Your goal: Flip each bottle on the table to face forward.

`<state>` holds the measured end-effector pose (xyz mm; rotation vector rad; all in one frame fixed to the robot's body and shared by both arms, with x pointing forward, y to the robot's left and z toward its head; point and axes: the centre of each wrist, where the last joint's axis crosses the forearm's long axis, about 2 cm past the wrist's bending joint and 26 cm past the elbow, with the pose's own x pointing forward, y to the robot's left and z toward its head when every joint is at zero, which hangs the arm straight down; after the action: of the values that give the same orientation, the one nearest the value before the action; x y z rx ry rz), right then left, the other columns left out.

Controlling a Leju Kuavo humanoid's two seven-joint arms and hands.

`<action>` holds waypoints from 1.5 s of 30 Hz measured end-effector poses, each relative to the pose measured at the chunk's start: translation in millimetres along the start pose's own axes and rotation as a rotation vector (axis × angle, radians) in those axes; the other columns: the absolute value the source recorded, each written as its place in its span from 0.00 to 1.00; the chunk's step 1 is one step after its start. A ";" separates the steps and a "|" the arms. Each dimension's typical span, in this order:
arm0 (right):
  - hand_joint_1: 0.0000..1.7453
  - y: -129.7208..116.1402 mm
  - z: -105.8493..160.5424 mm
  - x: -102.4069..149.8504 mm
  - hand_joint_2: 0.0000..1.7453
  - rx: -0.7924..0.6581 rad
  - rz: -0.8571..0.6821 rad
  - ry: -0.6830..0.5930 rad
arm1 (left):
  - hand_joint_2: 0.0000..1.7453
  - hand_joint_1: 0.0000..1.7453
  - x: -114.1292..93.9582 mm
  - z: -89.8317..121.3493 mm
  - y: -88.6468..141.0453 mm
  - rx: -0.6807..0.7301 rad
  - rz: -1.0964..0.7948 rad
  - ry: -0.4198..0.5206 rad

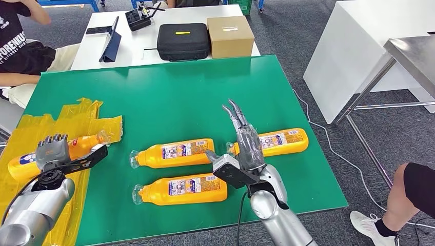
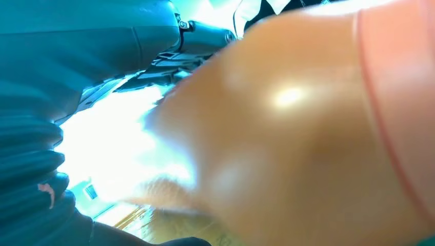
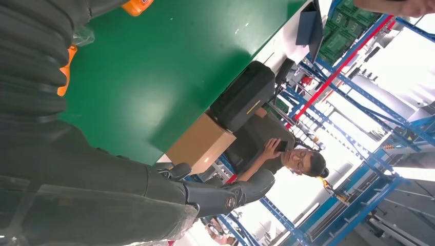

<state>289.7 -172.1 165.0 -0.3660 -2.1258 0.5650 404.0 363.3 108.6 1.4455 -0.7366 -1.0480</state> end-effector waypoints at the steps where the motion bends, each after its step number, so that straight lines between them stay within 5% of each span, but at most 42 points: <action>1: 0.00 0.1 -0.1 0.1 1.00 0.000 0.000 0.000 | 1.00 0.00 -0.5 -0.4 0.1 -0.005 0.002 0.001; 15: 0.00 -2.8 -1.0 -2.6 1.00 -0.014 0.002 0.012 | 1.00 0.00 -3.4 -2.1 1.8 -0.030 0.188 -0.124; 19: 0.00 -4.4 1.9 -5.1 1.00 -0.020 0.011 0.024 | 0.00 0.00 3.8 1.5 10.0 -0.006 0.346 -0.205; 25: 0.00 -8.5 8.1 -8.7 1.00 -0.032 0.030 0.047 | 0.00 0.00 1.3 7.2 42.3 0.092 0.564 -0.288; 32: 0.00 -12.5 8.3 -11.2 1.00 -0.039 0.064 0.074 | 0.00 0.00 -5.5 20.3 69.9 0.233 0.573 -0.289; 45: 0.00 -49.9 21.7 -46.3 1.00 0.218 0.616 0.315 | 0.00 0.00 34.0 62.8 45.0 0.191 0.740 -0.468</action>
<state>295.6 -241.2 148.1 -0.9322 -1.6121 1.0047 366.4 299.5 149.0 0.9349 -1.5960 -0.7337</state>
